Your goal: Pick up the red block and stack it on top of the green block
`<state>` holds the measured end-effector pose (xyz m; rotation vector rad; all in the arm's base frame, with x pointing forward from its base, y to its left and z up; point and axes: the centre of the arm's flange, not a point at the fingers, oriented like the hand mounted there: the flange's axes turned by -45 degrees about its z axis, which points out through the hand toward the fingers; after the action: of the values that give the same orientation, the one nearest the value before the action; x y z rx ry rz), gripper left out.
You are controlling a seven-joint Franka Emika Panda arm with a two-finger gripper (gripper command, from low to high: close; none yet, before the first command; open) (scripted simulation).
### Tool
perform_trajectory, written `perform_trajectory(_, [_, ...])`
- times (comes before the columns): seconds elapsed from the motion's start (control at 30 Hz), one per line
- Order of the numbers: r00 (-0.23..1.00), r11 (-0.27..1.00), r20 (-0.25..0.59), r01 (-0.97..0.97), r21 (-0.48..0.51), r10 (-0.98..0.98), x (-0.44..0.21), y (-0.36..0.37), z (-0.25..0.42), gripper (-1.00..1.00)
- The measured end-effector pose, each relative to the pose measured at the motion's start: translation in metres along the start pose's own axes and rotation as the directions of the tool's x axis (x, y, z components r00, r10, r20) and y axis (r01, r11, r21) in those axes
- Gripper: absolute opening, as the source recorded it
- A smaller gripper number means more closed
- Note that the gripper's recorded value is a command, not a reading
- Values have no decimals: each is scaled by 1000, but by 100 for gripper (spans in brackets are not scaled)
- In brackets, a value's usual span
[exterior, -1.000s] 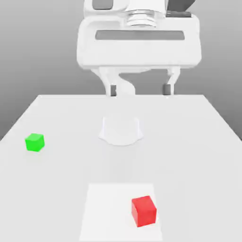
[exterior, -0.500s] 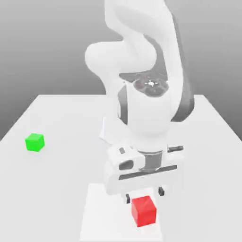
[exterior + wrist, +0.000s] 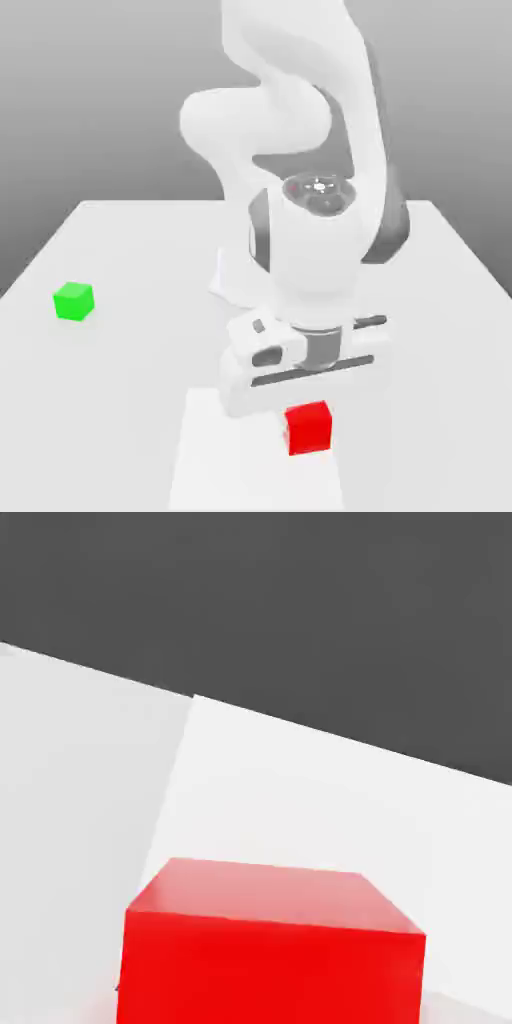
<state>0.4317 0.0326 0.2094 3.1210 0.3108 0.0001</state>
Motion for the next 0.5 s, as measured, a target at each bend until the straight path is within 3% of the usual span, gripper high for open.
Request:
perform_trajectory(0.23, [876, 876, -2, -483, -19, 483, -63, 140, -15, -100])
perform_trajectory(0.5, [494, 493, -7, -869, -26, 870, -175, 244, -25, -100])
